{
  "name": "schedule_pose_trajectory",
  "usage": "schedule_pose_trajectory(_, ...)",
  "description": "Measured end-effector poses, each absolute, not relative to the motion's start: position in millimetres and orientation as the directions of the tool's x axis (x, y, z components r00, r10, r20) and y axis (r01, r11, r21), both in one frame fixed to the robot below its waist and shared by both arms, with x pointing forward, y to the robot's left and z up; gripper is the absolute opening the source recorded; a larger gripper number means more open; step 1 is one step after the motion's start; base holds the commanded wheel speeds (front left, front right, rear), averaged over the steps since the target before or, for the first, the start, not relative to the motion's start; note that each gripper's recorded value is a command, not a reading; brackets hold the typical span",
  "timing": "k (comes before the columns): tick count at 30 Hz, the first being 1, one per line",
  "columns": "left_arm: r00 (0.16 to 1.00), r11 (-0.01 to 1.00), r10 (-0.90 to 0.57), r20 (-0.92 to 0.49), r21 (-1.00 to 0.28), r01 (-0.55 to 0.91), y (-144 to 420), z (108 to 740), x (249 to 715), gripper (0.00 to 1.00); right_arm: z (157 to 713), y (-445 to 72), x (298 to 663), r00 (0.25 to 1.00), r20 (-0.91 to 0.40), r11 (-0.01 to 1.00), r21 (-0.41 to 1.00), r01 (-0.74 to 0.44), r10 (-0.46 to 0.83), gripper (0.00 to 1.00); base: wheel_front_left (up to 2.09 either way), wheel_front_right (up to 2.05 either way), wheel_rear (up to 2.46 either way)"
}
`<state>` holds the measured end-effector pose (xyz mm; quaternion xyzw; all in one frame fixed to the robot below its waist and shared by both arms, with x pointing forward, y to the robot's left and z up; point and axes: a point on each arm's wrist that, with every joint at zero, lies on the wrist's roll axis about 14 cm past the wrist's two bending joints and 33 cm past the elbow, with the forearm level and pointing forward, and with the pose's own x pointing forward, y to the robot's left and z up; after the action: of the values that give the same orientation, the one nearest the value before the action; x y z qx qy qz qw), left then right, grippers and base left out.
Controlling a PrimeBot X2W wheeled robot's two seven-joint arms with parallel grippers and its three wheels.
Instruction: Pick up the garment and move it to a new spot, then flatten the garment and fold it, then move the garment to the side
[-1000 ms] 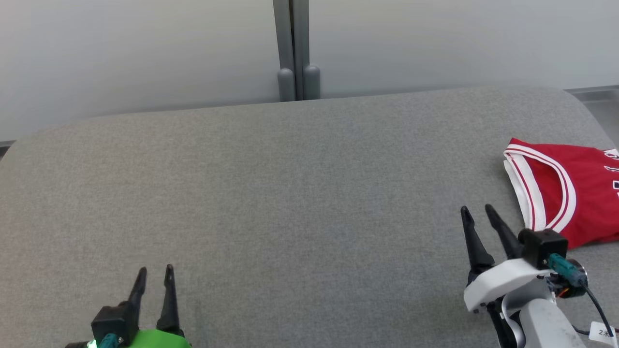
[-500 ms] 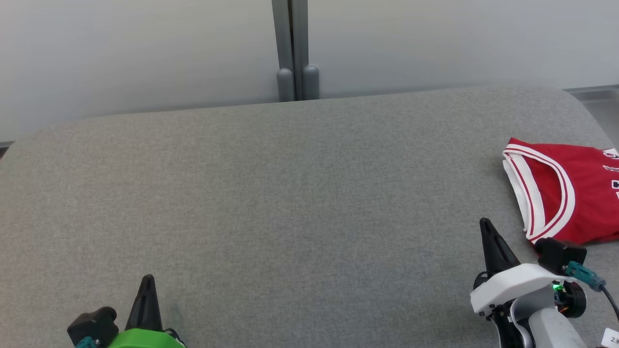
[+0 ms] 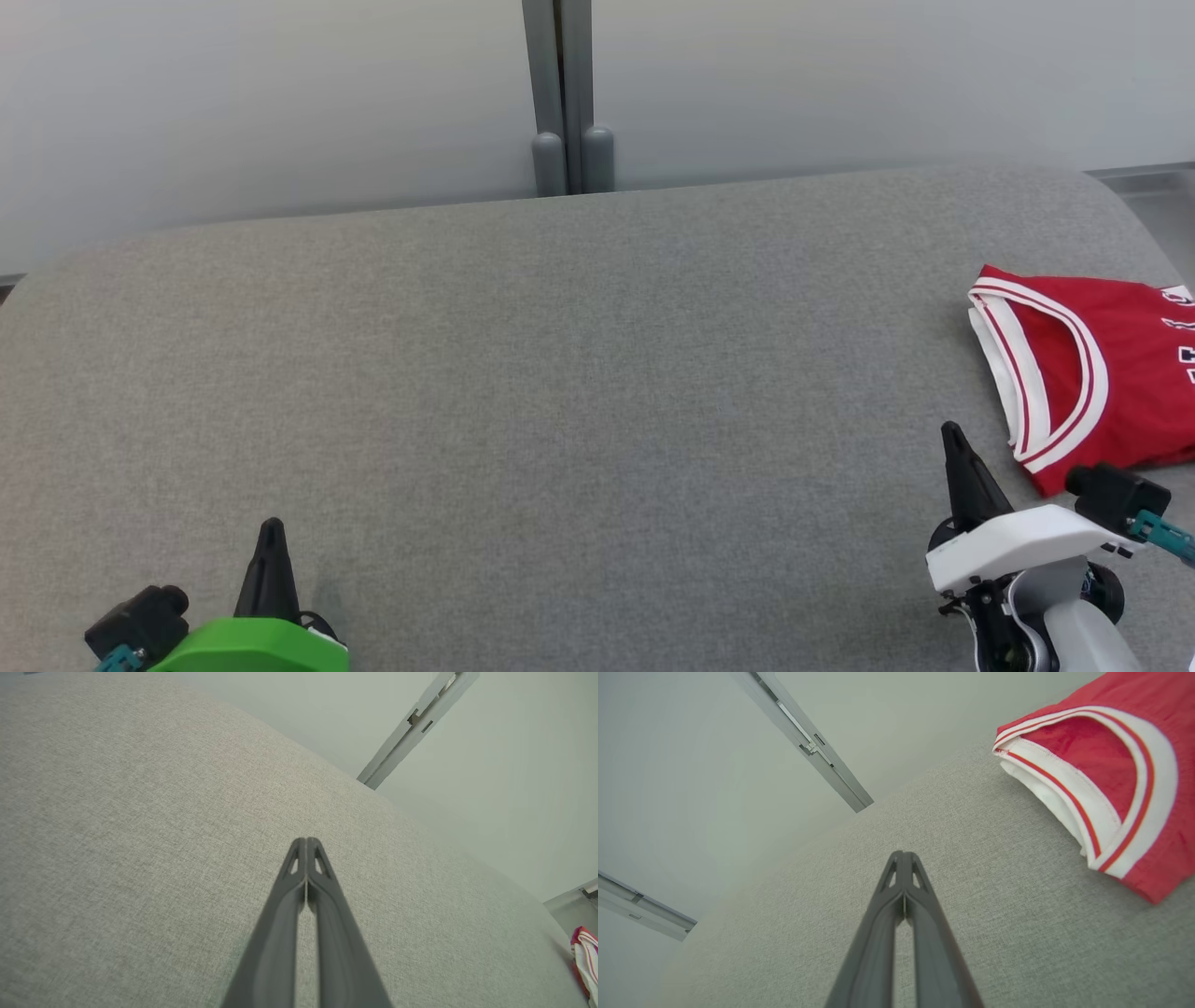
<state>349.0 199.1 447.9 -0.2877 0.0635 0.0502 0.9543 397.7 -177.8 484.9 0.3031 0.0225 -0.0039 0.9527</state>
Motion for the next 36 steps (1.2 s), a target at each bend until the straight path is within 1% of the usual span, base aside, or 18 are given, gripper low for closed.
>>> schedule_pose_trajectory(18, 0.988, 0.663, 0.066, -0.141, -0.733, -0.149, 202.5, 458.3, 358.9, 0.0, 487.8, -184.8, 396.9, 0.998, -0.057, 0.652, 0.757, 0.051, -0.012, 0.0, 0.0, 0.0, 0.0)
schedule_pose_trajectory(36, 0.991, 0.495, 0.052, -0.126, -0.858, -0.135, 202.2, 467.6, 367.1, 0.0, 490.2, -189.6, 394.8, 0.998, -0.061, 0.484, 0.873, 0.061, -0.015, 0.0, 0.0, 0.0, 0.0)
